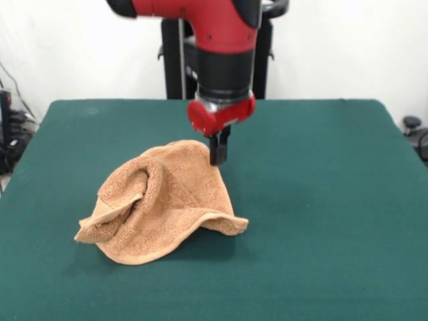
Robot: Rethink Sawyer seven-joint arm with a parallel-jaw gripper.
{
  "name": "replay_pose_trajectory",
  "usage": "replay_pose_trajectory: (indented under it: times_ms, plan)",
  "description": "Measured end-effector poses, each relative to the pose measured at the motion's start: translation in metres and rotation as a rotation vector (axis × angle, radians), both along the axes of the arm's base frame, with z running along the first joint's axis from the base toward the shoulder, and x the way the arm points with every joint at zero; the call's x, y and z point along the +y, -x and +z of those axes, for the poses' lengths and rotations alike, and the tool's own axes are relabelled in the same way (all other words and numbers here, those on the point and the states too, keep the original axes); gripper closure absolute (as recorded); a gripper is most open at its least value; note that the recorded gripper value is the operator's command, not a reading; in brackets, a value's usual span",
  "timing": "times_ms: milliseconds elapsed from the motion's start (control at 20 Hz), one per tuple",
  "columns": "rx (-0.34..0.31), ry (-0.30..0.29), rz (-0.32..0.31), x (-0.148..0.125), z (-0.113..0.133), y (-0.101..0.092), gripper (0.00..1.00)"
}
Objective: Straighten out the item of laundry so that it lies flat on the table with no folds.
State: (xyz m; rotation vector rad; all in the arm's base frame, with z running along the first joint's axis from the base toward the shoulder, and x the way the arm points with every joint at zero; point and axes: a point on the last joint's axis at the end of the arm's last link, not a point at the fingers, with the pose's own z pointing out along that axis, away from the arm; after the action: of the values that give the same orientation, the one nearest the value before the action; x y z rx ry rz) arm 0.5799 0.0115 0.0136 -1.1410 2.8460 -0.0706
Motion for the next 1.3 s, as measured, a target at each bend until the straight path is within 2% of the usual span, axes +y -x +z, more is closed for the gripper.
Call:
replay_pose_trajectory:
  times_ms: [200, 400, 1300]
  plan:
    - [-0.005, -0.007, -0.016, 0.002, -0.039, 0.003, 1.0]
    - [-0.014, -0.009, -0.024, 0.004, -0.059, 0.004, 1.0]
    - [-0.013, 0.027, -0.109, 0.009, -0.059, -0.002, 1.0]
